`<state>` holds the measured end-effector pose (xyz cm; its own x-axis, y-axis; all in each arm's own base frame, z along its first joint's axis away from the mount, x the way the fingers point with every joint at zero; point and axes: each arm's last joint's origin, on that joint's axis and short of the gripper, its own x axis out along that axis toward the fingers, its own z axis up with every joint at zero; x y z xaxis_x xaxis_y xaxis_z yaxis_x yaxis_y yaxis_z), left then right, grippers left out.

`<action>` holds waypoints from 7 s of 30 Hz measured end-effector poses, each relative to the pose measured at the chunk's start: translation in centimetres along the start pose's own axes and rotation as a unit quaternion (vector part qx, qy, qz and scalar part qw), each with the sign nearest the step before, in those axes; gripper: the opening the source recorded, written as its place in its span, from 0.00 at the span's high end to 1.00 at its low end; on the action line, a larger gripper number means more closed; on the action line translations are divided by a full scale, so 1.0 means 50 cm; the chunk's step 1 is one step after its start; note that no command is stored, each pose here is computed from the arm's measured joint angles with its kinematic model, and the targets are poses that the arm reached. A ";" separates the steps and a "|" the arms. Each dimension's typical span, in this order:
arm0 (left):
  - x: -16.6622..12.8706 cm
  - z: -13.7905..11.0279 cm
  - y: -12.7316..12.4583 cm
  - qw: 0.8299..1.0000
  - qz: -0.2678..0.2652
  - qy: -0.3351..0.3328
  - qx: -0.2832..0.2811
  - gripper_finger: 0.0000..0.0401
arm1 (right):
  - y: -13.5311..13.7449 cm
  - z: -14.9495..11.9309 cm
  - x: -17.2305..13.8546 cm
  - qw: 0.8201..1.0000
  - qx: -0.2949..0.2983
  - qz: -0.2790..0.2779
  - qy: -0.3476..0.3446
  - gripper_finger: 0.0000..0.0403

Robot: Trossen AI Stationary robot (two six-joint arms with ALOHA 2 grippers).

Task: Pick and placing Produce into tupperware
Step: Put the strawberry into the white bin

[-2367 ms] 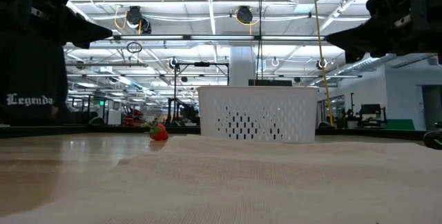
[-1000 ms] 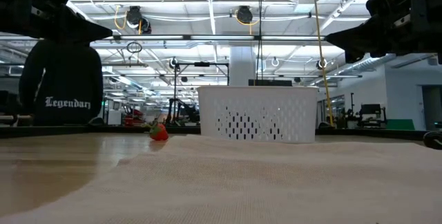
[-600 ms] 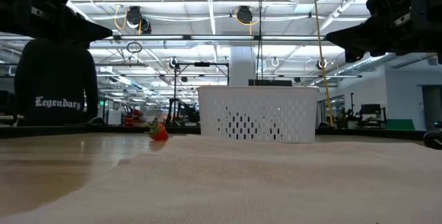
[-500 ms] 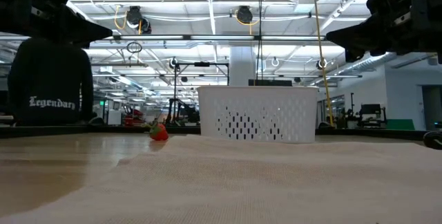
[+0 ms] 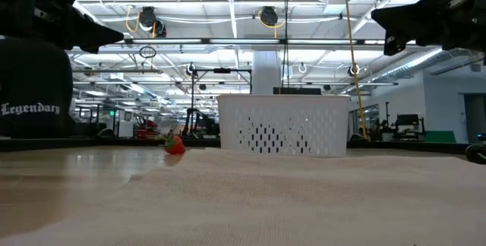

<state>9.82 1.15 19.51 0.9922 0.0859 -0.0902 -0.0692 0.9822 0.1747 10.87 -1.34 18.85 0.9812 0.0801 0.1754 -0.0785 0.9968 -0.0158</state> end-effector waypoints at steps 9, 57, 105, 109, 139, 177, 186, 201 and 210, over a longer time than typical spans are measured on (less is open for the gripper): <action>0.000 -0.001 0.000 1.000 0.000 0.002 0.000 0.92 | 0.000 -0.016 -0.002 0.999 0.013 -0.001 0.040 1.00; 0.000 0.003 0.000 1.000 -0.004 -0.009 -0.015 0.92 | -0.001 -0.021 -0.002 0.999 0.005 -0.004 0.052 1.00; 0.118 0.255 0.060 0.993 0.070 0.046 -0.083 0.95 | -0.001 -0.021 -0.002 0.999 0.005 -0.006 0.052 1.00; 0.127 0.311 0.071 0.991 0.067 0.072 -0.089 0.99 | -0.001 -0.021 -0.002 0.999 0.005 -0.005 0.052 1.00; 0.271 0.392 0.096 0.872 0.049 0.484 -0.051 0.90 | -0.001 -0.021 -0.002 0.999 0.001 -0.005 0.052 1.00; 0.313 0.349 0.084 0.839 -0.007 0.543 -0.036 0.82 | -0.001 -0.021 -0.002 0.999 0.001 -0.006 0.053 1.00; 0.314 0.350 0.078 0.841 -0.042 0.538 -0.040 0.45 | -0.001 -0.021 -0.002 0.999 0.001 -0.006 0.053 1.00; 0.330 0.332 0.082 0.825 0.004 0.564 -0.043 0.13 | -0.001 -0.021 -0.002 0.999 0.005 -0.006 0.052 1.00; 0.391 0.269 0.077 0.786 0.019 0.616 -0.045 0.13 | -0.001 -0.021 -0.001 0.998 0.005 -0.006 0.054 1.00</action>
<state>30.35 4.35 31.62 0.1392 0.1567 -0.9778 -0.1585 0.9782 0.1343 10.99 -1.40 17.78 0.9954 0.0683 0.0678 -0.0682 0.9977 -0.0036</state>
